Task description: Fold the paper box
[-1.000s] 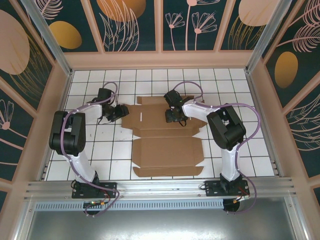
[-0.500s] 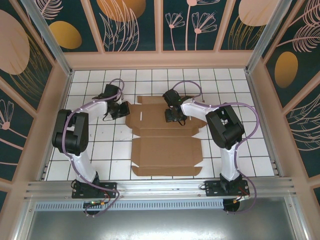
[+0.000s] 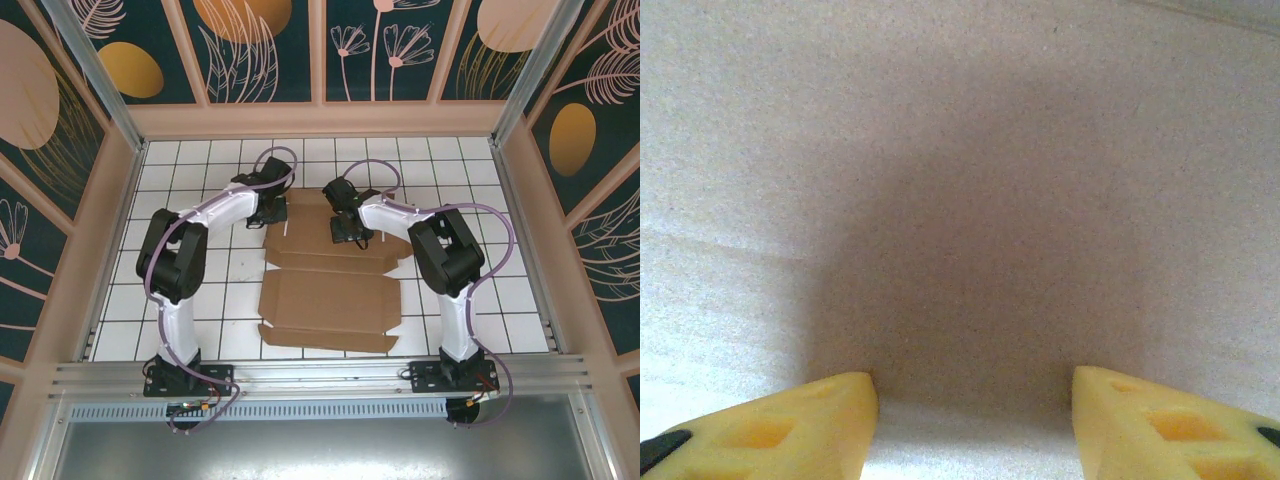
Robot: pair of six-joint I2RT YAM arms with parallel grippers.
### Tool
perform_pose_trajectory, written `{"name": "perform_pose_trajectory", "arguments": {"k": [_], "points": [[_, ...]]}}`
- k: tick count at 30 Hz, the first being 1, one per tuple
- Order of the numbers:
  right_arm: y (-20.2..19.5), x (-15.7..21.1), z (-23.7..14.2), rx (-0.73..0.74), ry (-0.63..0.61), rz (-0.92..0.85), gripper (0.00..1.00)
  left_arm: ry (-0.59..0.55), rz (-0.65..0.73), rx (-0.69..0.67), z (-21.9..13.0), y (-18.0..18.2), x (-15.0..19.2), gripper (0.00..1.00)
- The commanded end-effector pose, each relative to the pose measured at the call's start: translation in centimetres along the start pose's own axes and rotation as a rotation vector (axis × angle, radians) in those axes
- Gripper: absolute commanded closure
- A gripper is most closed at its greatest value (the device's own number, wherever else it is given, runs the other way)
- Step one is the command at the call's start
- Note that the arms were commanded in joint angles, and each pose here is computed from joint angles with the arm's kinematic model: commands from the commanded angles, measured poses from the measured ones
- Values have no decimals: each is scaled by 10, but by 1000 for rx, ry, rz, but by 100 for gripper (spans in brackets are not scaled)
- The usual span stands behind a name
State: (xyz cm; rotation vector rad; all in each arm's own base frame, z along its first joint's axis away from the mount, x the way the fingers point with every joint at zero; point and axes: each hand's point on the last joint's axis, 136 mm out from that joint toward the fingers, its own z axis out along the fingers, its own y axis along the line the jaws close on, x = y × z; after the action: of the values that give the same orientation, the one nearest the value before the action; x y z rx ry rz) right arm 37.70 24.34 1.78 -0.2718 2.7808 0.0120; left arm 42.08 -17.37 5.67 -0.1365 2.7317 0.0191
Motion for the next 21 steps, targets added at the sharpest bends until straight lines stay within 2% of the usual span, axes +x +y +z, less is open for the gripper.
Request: {"name": "perform_pose_trajectory", "arguments": {"k": [1,6,9,12,15,18,21], "points": [[-12,48,33,76,168,-34,44,70,-3,18,5,-15,17,93],[-16,38,33,63,159,-14,44,37,-24,152,-13,-35,5,65],[-19,29,32,55,151,4,44,14,-79,219,-28,-30,-8,51],[-21,26,33,59,146,6,44,-4,-166,301,-44,-9,-17,44],[-20,28,36,54,156,6,43,-26,-178,379,-63,4,-15,42],[-19,29,39,52,161,10,43,-7,-139,475,-80,-2,4,41],[-17,27,40,46,163,11,43,72,-146,543,-76,-6,36,41]]}}
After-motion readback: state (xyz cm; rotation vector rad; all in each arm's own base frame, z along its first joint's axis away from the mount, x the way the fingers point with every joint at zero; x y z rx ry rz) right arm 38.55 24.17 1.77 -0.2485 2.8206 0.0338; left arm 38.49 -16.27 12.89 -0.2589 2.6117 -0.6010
